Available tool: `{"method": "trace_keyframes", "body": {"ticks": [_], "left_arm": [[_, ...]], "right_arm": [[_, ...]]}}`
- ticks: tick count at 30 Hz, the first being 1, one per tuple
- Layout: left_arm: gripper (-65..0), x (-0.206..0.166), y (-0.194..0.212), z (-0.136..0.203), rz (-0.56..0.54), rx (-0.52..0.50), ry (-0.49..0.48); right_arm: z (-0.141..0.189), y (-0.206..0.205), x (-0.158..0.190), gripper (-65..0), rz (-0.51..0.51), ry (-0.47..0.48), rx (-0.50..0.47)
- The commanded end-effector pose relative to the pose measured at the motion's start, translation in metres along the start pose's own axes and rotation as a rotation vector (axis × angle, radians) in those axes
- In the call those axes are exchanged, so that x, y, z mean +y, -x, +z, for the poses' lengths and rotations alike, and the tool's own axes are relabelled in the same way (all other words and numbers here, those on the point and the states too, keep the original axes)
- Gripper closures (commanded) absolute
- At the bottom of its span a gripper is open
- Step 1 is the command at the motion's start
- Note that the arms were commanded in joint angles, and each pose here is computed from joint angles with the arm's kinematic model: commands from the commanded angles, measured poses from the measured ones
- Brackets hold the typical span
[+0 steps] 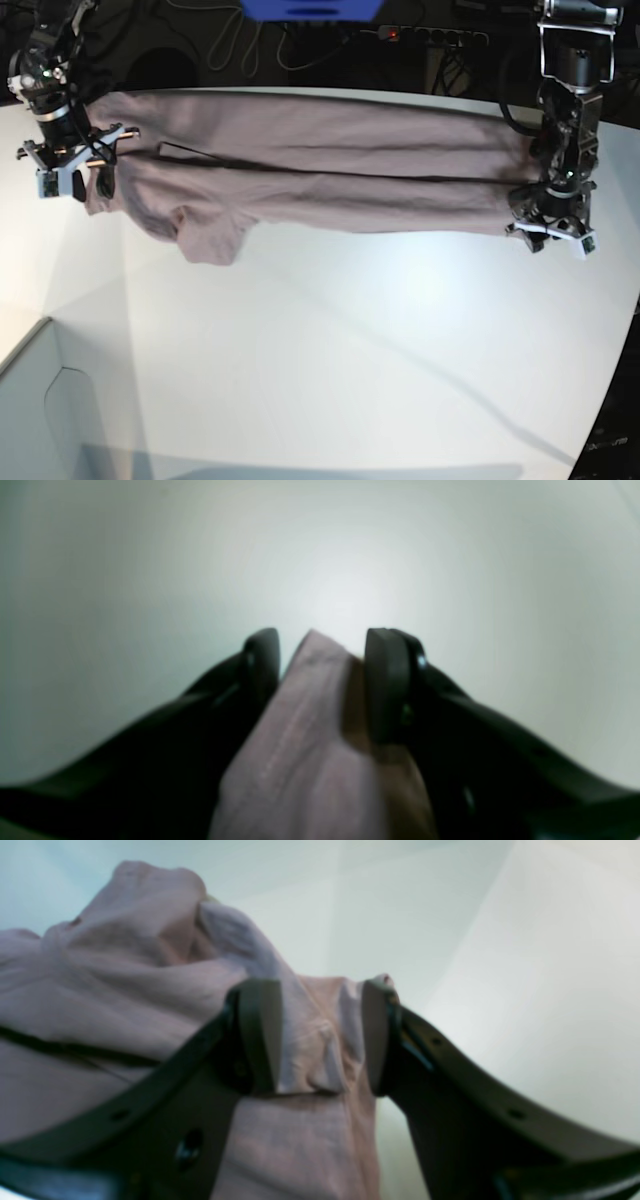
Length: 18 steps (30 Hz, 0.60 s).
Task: Layout the t-shirt on the table in an organized manner, then fold the t-shirt properly
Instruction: 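Hold the folded strip with both grippers and adjust the grip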
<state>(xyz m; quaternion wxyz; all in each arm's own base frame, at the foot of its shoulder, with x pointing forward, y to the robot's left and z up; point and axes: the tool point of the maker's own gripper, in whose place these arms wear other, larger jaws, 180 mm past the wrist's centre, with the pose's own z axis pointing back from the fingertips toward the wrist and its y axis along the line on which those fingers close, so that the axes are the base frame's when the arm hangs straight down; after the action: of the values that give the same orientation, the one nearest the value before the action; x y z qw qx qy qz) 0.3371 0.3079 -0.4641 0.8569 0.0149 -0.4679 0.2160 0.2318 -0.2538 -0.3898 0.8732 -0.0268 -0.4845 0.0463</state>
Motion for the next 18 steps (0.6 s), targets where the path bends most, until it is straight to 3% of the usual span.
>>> {"method": "trace_keyframes", "body": {"ticks": [1, 8, 18], "left_arm": [[-24.8, -0.003, -0.018, -0.003, 0.000, -0.042, 0.010], [0.0, -0.001, -0.020, -0.002, 0.011, -0.047, 0.004], [0.0, -0.001, -0.020, -0.001, 0.012, -0.051, 0.006]], "right_arm": [[0.000, -0.018, -0.004, -26.7, 0.012, 0.002, -0.059], [-0.001, -0.023, -0.005, -26.7, 0.019, 0.004, -0.071], [-0.008, -0.039, -0.007, -26.7, 0.018, 0.009, -0.112]]}}
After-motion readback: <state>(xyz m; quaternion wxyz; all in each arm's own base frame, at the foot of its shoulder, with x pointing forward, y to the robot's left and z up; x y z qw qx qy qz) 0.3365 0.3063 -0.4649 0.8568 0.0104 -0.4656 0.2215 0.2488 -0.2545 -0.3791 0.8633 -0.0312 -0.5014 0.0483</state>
